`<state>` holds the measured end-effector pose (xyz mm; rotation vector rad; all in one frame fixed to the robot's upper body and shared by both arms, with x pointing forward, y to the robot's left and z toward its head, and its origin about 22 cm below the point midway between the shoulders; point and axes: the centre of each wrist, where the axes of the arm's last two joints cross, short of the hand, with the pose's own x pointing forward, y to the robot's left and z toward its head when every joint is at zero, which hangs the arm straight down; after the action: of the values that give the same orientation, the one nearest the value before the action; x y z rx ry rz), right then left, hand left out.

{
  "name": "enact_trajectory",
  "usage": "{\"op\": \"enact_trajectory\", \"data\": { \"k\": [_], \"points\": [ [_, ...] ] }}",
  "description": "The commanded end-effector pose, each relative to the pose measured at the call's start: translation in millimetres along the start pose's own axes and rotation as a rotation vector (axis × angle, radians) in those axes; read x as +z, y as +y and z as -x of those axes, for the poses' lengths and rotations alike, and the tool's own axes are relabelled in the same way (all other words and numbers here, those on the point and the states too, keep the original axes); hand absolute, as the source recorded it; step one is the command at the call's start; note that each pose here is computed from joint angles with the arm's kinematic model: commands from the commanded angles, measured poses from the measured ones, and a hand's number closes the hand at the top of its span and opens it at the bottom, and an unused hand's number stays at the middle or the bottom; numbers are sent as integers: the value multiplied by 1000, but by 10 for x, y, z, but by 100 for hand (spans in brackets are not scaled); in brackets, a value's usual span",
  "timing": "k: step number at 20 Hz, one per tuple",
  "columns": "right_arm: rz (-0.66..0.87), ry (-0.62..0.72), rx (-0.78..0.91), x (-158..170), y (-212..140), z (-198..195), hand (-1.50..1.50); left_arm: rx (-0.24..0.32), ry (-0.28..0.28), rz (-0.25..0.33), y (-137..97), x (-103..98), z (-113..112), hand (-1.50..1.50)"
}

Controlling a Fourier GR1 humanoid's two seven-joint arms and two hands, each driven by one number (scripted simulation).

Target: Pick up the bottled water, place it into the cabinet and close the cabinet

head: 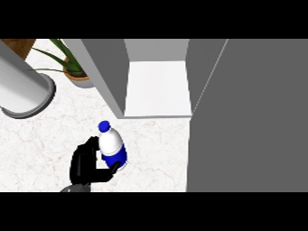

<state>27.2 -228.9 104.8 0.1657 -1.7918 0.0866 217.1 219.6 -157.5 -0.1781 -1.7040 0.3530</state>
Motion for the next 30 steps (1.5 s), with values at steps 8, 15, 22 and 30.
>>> {"op": "enact_trajectory", "data": {
  "k": [8,15,22,30],
  "points": [
    [26,-21,-8,-63,-45,-138,-150,73,28,135,-819,-464,-303,150],
    [10,-32,-33,19,-1,-145,-150,-88,-34,158,-1148,-763,-545,150],
    [21,-66,3,-25,-97,-343,-150,-136,-33,189,-1751,-952,-737,150],
    [0,-66,-11,-48,-99,-240,-150,-266,0,133,-2229,-1606,-1080,150]
  ]
}}
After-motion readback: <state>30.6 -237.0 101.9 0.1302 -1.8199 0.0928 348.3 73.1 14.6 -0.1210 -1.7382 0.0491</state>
